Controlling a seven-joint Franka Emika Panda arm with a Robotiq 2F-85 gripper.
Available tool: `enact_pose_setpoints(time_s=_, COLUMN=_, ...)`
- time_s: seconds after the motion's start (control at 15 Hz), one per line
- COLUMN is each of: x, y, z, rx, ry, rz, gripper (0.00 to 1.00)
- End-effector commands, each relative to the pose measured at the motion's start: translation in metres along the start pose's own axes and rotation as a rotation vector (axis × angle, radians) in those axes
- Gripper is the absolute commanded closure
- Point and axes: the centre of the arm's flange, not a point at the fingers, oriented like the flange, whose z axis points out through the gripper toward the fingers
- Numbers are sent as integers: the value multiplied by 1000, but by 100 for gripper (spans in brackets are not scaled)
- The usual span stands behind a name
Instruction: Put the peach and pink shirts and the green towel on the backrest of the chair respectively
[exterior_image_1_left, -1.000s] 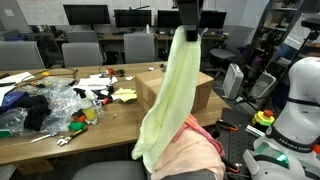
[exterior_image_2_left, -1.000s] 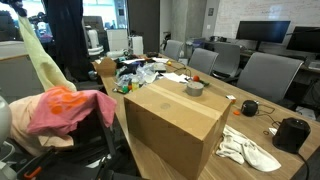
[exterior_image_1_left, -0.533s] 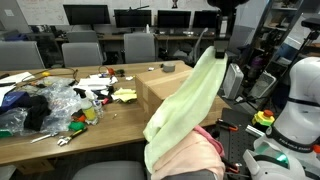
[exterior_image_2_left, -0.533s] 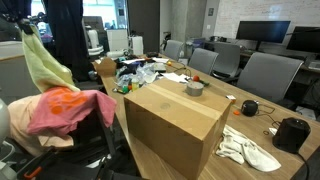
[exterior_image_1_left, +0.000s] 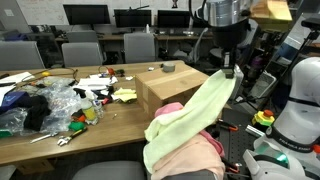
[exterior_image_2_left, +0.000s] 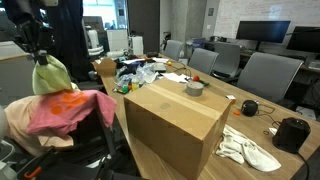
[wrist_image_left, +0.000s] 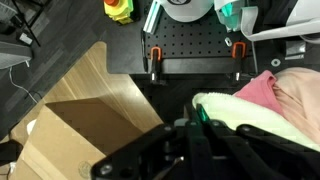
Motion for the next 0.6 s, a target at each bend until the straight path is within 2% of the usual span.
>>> enact_pose_setpoints(time_s=0.0, x=10, y=13, z=31, rx=67, ry=-47, rz=3, gripper=99)
enact_pose_setpoints(time_s=0.53, x=54, y=19, z=95, rx=157, ry=-196, rz=36, gripper=99)
